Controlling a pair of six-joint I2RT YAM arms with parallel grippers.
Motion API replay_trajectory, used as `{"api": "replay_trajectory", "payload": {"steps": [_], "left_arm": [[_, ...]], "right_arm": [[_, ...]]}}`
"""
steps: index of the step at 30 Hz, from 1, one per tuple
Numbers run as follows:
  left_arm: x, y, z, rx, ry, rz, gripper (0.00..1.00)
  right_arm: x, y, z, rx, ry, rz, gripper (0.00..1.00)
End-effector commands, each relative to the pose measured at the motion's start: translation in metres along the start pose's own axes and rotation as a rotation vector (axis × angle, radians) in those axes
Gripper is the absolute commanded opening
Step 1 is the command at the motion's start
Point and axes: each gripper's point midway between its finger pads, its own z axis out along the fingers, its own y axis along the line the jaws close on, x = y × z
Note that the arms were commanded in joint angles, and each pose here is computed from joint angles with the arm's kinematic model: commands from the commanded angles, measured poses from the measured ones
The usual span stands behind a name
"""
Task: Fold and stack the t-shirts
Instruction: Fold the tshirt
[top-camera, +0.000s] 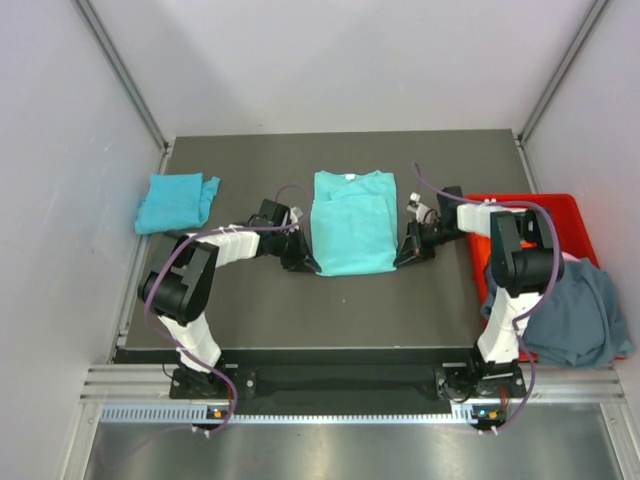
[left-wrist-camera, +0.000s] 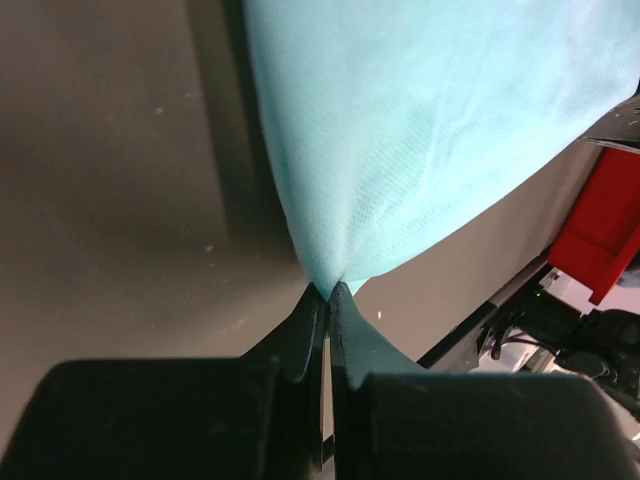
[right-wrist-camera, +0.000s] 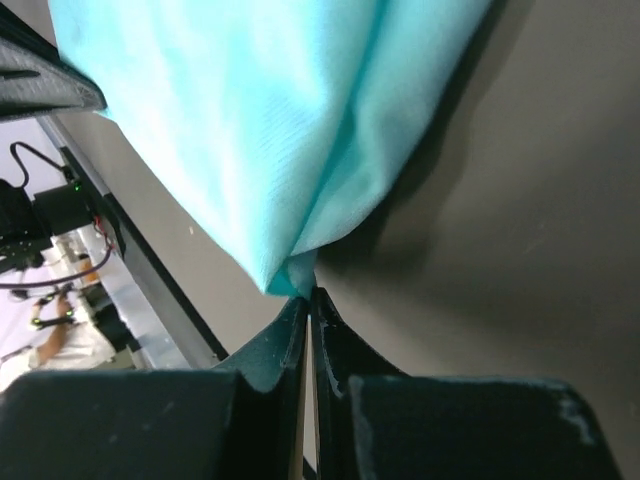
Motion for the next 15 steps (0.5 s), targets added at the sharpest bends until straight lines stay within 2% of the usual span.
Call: {"api": "replay_trajectory", "payload": {"steps": [1,8,15], "left_arm": [[-0.033,-0.039,-0.028,0.057,-0.109,0.129,0.0],[-0.058,-0.076,-0.058,0.096,-0.18,0.234,0.0],[-0.049,-0.084,-0.069,0.117,-0.162,0.226,0.0]], "right_arm": [[-0.03,0.033,-0.028,0.002,-0.137,-0.181,0.0],[-0.044,0.076,-0.061,-0.024,-0.24,-0.263,0.0],[-0.037,0.086,-0.067,-0.038,-0.248,-0.256,0.0]]}}
